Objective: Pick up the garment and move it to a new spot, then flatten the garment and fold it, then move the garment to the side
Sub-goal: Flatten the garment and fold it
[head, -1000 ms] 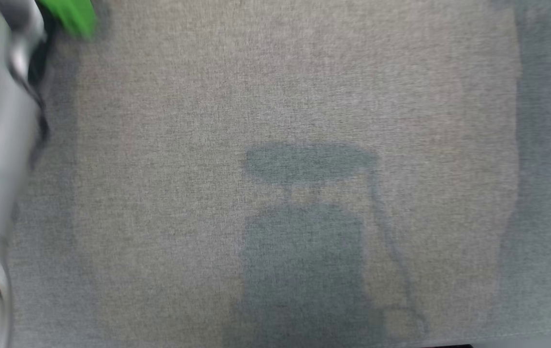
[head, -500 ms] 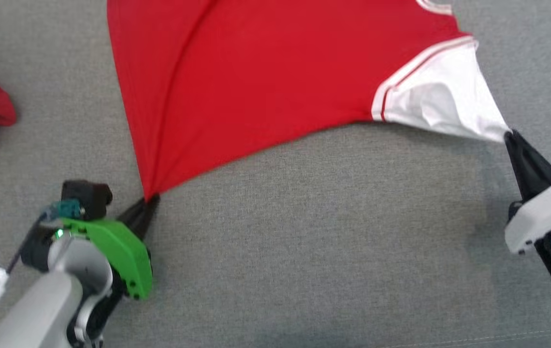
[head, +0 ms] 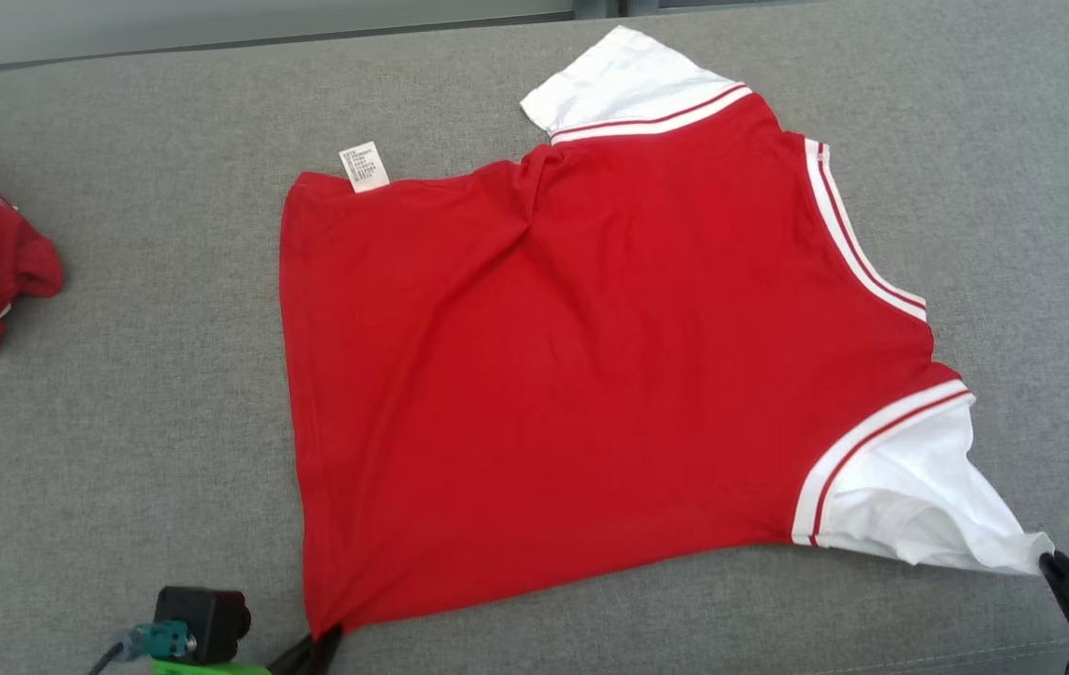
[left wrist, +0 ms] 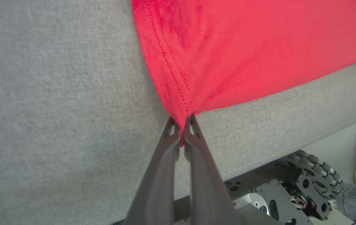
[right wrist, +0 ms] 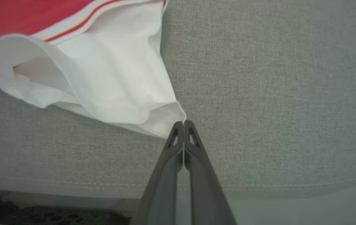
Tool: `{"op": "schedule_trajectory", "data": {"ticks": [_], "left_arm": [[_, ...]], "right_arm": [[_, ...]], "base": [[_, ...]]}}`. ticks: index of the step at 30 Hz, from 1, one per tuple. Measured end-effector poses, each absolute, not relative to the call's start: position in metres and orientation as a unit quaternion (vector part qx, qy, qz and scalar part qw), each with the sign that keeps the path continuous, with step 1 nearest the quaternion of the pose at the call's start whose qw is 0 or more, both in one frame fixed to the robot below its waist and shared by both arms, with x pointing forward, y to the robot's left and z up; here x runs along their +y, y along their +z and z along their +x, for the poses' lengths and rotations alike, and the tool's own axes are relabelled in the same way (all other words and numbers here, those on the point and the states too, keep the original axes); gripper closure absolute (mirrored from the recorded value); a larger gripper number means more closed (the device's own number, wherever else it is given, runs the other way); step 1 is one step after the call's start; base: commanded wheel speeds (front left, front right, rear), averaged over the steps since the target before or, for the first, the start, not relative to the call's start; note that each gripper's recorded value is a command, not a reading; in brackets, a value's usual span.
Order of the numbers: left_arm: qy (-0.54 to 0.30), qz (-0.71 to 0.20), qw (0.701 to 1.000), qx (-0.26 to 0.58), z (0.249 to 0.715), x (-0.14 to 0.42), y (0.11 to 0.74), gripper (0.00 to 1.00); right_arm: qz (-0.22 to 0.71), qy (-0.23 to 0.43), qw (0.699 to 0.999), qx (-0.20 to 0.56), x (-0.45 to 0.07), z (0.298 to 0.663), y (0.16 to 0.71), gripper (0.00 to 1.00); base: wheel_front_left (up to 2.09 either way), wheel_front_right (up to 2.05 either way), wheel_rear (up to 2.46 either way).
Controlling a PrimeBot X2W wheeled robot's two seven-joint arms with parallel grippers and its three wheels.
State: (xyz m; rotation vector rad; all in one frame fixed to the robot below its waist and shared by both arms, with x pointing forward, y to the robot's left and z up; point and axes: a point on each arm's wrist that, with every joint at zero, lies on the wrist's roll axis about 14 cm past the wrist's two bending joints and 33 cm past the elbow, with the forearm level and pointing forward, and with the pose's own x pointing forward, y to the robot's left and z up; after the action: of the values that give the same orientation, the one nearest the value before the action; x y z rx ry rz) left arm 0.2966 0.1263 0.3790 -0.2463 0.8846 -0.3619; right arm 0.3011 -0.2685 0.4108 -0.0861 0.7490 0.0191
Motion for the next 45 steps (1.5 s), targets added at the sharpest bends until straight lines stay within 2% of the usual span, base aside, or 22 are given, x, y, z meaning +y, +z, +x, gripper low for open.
{"op": "schedule_trajectory", "data": {"ticks": [3, 7, 22, 28, 33, 36, 37, 38, 39, 40, 45], "left_arm": [[-0.184, -0.129, 0.862, 0.455, 0.276, 0.115, 0.377, 1.00], [-0.189, -0.126, 0.860, 0.458, 0.281, 0.114, 0.386, 1.00], [-0.235, -0.104, 0.868, 0.425, 0.371, 0.119, 0.437, 1.00], [-0.235, -0.099, 0.858, 0.445, 0.403, 0.118, 0.428, 1.00], [-0.221, -0.096, 0.841, 0.485, 0.418, 0.120, 0.402, 1.00], [-0.215, -0.079, 0.843, 0.486, 0.426, 0.120, 0.392, 1.00], [-0.216, -0.073, 0.843, 0.487, 0.428, 0.120, 0.389, 0.82], [-0.216, -0.074, 0.844, 0.486, 0.428, 0.119, 0.387, 0.58], [-0.216, -0.074, 0.844, 0.486, 0.428, 0.119, 0.387, 0.15], [-0.214, -0.079, 0.844, 0.486, 0.429, 0.117, 0.385, 0.00], [-0.189, -0.100, 0.856, 0.471, 0.429, 0.118, 0.383, 0.00]], "right_arm": [[-0.024, 0.016, 0.918, 0.395, -0.263, 0.288, 0.404, 1.00], [-0.021, 0.025, 0.922, 0.386, -0.260, 0.298, 0.413, 1.00], [-0.075, 0.099, 0.946, 0.299, -0.238, 0.428, 0.477, 1.00], [-0.101, 0.108, 0.943, 0.297, -0.233, 0.476, 0.479, 1.00], [-0.113, 0.117, 0.932, 0.323, -0.224, 0.501, 0.459, 1.00], [-0.114, 0.132, 0.931, 0.321, -0.211, 0.511, 0.452, 1.00], [-0.112, 0.138, 0.930, 0.322, -0.207, 0.512, 0.449, 0.63], [-0.109, 0.144, 0.929, 0.324, -0.203, 0.511, 0.446, 0.47], [-0.109, 0.144, 0.929, 0.324, -0.203, 0.511, 0.446, 0.00], [-0.105, 0.147, 0.927, 0.329, -0.201, 0.510, 0.443, 0.00], [-0.104, 0.161, 0.927, 0.322, -0.197, 0.506, 0.447, 0.00]], "base": [[0.00, 0.00, 0.00], [0.00, 0.00, 0.00], [0.00, 0.00, 0.00], [0.00, 0.00, 0.00], [0.00, 0.00, 0.00], [0.00, 0.00, 0.00], [0.00, 0.00, 0.00], [0.00, 0.00, 0.00], [0.00, 0.00, 0.00], [0.00, 0.00, 0.00], [0.00, 0.00, 0.00]]}}
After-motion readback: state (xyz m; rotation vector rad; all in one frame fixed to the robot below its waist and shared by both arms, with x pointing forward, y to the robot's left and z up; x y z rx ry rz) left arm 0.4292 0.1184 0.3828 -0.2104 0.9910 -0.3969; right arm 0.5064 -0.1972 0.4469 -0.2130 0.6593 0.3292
